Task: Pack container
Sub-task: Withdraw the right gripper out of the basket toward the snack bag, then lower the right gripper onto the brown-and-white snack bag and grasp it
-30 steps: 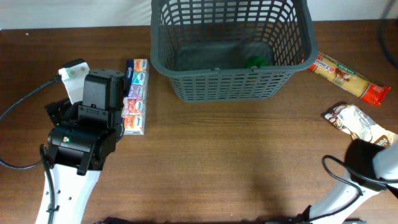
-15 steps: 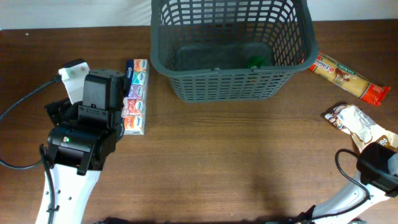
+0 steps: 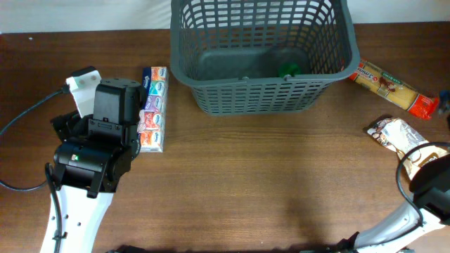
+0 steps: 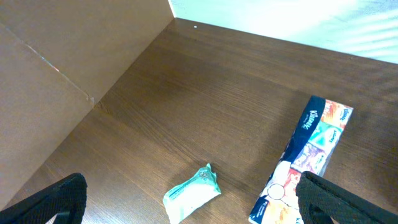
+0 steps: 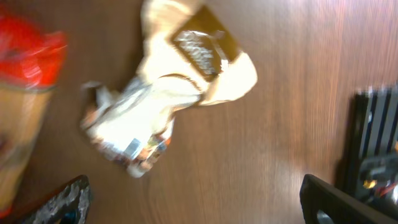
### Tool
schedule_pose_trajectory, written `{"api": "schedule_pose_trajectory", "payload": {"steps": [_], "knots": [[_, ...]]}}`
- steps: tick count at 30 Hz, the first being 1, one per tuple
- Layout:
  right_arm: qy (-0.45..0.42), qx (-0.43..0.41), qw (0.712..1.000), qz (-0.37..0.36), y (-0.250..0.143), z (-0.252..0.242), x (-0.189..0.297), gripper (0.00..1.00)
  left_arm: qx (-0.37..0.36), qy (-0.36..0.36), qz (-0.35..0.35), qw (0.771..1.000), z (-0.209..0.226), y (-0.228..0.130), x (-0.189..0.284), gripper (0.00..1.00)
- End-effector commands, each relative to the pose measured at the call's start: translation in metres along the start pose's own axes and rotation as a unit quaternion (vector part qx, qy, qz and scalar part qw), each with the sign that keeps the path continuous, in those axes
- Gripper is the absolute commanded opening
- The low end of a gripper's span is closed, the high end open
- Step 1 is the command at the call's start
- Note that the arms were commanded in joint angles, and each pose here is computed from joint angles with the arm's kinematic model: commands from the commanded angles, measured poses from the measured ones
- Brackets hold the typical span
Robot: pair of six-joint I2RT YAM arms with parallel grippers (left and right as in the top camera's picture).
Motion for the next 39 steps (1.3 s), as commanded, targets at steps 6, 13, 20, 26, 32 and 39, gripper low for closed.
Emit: {"api": "schedule_pose_trajectory", "payload": {"steps": [6,13,20,26,32,39], "knots": [[-0.004,-0.107,0.993,0.046,0.022,-0.019,-0.036,0.99,0.009,0.003,-0.003,1.0,0.002,0.004,0.001,1.0],[0.049,-0.138,0.987,0.06,0.018,0.007,-0.036,0.99,0.009,0.003,-0.003,1.0,0.002,0.004,0.001,1.0],[0.029,-0.183,0.983,-0.003,0.01,0.021,-0.044,0.99,0.009,0.003,-0.003,1.0,0.002,0.004,0.001,1.0],[0.012,-0.162,0.983,-0.091,0.01,0.029,-0.041,0.99,0.009,0.003,-0.003,1.0,0.002,0.004,0.001,1.0],[-0.006,-0.187,0.98,-0.065,0.0,0.032,-0.065,0.99,0.009,0.003,-0.003,1.0,0.002,0.004,0.001,1.0],[0.009,-0.169,0.985,-0.045,-0.007,0.043,-0.105,0.99,0.009,0.003,-0.003,1.0,0.002,0.004,0.001,0.99]]}}
Point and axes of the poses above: each gripper's point midway between its finger pads, its own x axis back along the fingers, its own z axis along the line the jaws close on, y = z × x, the point moved 2 cm from there along x, back along the fingers, and after that the axes turned 3 degrees about x, right-handed, at the moved point
